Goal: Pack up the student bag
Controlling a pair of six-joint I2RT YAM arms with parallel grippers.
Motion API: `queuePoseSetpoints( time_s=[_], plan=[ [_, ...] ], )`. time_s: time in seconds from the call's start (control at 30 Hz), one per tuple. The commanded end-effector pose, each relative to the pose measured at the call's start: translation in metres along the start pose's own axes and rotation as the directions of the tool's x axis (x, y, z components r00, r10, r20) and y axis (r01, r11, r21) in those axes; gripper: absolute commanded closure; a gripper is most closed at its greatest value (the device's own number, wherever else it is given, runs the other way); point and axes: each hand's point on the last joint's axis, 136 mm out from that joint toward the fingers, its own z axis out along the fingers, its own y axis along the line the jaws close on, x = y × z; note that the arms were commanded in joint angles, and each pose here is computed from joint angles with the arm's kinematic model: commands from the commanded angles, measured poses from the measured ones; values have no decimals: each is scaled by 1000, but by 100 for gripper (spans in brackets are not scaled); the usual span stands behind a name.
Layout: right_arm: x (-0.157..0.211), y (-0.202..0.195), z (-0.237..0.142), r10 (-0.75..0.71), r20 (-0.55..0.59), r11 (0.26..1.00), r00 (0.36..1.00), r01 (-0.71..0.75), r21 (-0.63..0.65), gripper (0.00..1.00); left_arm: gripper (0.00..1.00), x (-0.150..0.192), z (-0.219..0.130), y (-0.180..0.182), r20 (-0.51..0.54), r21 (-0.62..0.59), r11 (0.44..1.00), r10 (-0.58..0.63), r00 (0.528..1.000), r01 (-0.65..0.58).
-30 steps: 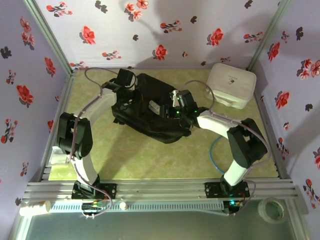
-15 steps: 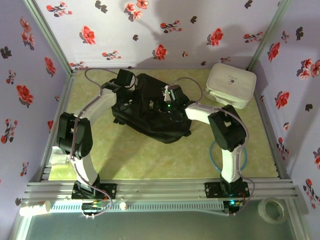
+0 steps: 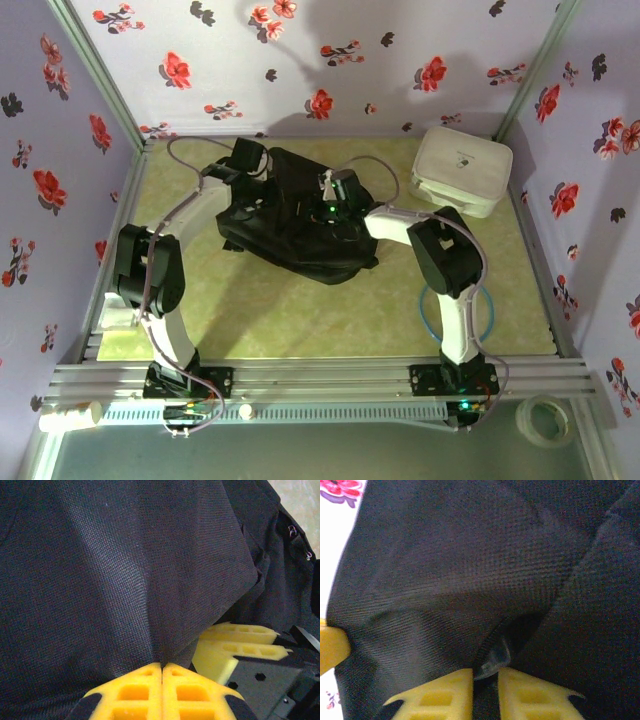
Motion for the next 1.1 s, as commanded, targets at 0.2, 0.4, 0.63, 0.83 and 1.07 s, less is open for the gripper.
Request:
queuePoseSetpoints(
  time_s=[0.2, 0.4, 0.63, 0.83, 1.07],
  plan=[
    [-5, 15, -89, -220, 41, 958, 975, 208, 198, 49, 73, -1, -22, 6, 13, 20, 999, -32, 999, 32],
    [29, 19, -100, -453, -216, 822, 865, 499, 275, 43, 46, -4, -58, 35, 128, 17, 990, -143, 982, 142],
    [53, 48, -59, -605, -414, 682, 680, 711, 171, 45, 37, 33, -69, 83, 168, 1, 952, -303, 938, 307],
    [56, 66, -23, -667, -435, 635, 605, 767, 93, 51, 33, 62, -75, 120, 183, -27, 911, -401, 898, 412],
    [55, 67, 1, -702, -458, 593, 546, 804, 49, 58, 29, 74, -74, 130, 174, -47, 900, -420, 891, 434]
  ],
)
